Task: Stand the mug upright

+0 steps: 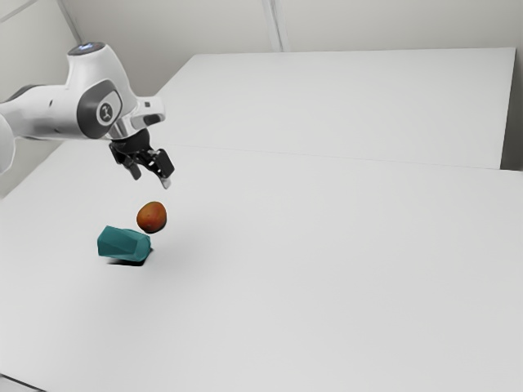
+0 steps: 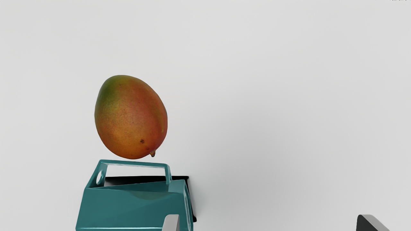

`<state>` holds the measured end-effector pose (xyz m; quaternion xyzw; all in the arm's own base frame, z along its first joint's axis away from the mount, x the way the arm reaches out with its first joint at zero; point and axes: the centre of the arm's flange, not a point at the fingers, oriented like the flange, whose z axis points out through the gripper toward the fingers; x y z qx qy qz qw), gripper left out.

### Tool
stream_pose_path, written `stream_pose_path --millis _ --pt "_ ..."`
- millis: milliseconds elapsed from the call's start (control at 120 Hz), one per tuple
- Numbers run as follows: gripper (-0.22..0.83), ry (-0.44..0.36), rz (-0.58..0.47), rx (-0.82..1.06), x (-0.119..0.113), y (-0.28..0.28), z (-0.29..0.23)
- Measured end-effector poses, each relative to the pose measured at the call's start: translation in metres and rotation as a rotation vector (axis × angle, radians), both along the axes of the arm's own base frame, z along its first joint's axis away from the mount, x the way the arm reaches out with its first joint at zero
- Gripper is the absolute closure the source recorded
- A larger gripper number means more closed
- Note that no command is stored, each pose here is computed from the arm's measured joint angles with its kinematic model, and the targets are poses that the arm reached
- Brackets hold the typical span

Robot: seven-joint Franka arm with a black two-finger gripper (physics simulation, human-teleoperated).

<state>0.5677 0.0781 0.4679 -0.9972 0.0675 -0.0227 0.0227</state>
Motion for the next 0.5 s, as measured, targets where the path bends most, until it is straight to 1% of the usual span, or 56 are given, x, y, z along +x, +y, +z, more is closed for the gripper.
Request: stream_pose_path --millis 108,200,267,333,425,500 --pt "0.00 -0.009 0.031 -0.026 0.000 0.013 -0.002" --pt "0.00 -0.023 0.084 -0.051 -0.005 0.045 0.003" --pt "0.00 -0.018 0.130 -0.068 -0.015 0.083 0.002" --pt "0.00 -0.011 0.185 -0.092 -0.031 0.126 -0.001" --pt "0.00 0.013 0.254 -0.137 -0.052 0.182 -0.020" --pt "0.00 0.025 0.266 -0.171 -0.056 0.208 -0.034"
